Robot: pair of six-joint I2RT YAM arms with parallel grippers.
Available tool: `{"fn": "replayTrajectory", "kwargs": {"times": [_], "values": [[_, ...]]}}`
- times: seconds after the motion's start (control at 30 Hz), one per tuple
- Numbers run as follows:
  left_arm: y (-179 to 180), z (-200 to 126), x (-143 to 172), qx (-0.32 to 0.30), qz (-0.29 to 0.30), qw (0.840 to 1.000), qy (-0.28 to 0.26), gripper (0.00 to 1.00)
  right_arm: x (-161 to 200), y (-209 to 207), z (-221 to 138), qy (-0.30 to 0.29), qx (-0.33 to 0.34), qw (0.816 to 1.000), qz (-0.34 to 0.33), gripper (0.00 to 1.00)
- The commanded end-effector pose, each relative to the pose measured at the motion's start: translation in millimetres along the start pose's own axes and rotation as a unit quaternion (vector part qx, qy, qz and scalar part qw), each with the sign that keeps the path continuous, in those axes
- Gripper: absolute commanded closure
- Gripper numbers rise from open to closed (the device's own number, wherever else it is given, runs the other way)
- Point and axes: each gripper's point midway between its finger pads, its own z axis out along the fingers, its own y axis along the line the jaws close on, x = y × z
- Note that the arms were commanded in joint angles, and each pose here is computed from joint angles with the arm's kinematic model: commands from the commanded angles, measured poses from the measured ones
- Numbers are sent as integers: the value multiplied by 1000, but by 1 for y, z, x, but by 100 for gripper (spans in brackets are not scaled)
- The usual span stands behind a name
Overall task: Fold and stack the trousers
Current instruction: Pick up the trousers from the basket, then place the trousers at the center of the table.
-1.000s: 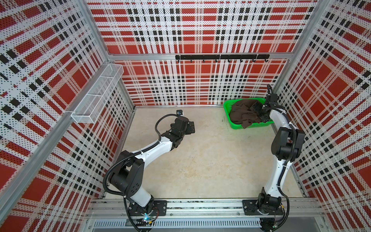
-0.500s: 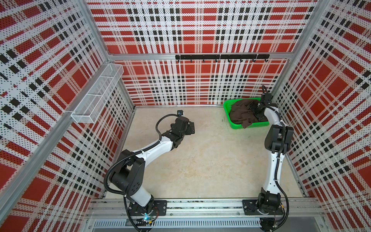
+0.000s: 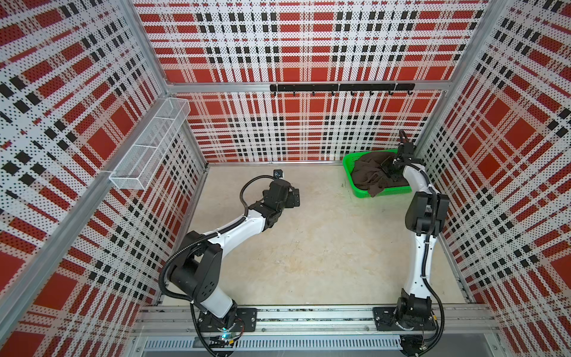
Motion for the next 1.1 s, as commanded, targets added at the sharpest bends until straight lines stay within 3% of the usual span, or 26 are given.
{"fn": "replayTrajectory", "kwargs": {"times": [0.0,0.17,0.3,0.5,0.77,1.07], "values": [[-13,-22,-32,24,2,999,-32,1,-30,129,-103,-81,-160,982,-57,94],[-7,-37,-42,19,-6,999,-49,1,-30,228,-218,-163,-279,938,-127,100],[-5,-49,-48,24,-17,998,-63,1,-7,296,-320,-215,-367,887,-182,100],[7,-76,-62,17,-36,994,-104,1,55,348,-429,-238,-460,818,-250,100],[24,-115,-79,24,-68,983,-167,1,148,371,-456,-178,-494,781,-337,100],[48,-157,-99,21,-103,966,-234,4,209,380,-437,-110,-501,772,-376,100]]}}
